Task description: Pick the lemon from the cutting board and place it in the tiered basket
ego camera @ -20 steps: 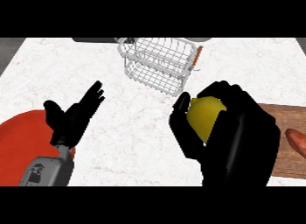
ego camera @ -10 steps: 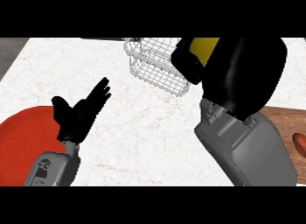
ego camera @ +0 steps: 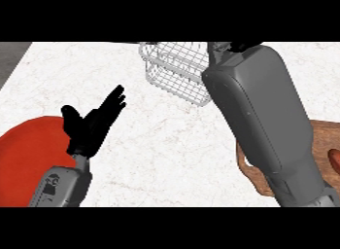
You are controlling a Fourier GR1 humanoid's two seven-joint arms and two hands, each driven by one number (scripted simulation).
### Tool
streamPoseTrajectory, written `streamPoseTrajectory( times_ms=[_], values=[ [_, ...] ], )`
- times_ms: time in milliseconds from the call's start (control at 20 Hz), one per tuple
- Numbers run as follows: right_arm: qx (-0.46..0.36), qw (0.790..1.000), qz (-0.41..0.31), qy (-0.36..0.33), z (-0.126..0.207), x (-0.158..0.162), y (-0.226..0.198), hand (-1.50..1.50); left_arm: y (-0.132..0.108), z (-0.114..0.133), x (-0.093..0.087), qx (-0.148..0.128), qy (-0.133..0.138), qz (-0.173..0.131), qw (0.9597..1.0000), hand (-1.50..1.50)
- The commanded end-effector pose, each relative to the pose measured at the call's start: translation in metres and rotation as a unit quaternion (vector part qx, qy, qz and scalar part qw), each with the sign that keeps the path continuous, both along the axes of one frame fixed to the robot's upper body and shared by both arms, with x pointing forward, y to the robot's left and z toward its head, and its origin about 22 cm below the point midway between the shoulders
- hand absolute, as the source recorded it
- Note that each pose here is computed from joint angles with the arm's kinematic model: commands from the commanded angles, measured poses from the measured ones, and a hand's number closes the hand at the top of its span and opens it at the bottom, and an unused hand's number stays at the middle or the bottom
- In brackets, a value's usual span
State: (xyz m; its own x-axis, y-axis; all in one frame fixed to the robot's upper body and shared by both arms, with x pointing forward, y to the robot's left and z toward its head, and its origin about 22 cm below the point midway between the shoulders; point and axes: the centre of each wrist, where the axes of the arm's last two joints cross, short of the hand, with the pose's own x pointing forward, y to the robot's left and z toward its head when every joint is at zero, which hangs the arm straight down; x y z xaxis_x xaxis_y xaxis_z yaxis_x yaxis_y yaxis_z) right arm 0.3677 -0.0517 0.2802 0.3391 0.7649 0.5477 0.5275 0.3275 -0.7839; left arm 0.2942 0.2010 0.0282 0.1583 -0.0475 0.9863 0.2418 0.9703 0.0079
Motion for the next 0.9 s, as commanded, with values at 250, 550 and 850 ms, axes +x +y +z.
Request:
streamPoseTrajectory(
  times_ms=[250,550,850],
  values=[
    [0.197,0.978,-0.030,-0.064,-0.005,0.036,-0.011,1.50,-0.008,0.005,0.004,0.003,-0.004,-0.024,0.9997,0.00],
    [0.218,0.971,0.020,-0.096,-0.024,0.059,-0.005,-1.50,-0.013,0.004,-0.004,0.000,-0.006,-0.030,0.9995,0.00],
    [0.183,0.964,0.043,-0.187,-0.041,0.070,0.009,-1.50,-0.008,0.005,0.006,0.001,-0.010,-0.016,0.9998,0.00]
  ],
)
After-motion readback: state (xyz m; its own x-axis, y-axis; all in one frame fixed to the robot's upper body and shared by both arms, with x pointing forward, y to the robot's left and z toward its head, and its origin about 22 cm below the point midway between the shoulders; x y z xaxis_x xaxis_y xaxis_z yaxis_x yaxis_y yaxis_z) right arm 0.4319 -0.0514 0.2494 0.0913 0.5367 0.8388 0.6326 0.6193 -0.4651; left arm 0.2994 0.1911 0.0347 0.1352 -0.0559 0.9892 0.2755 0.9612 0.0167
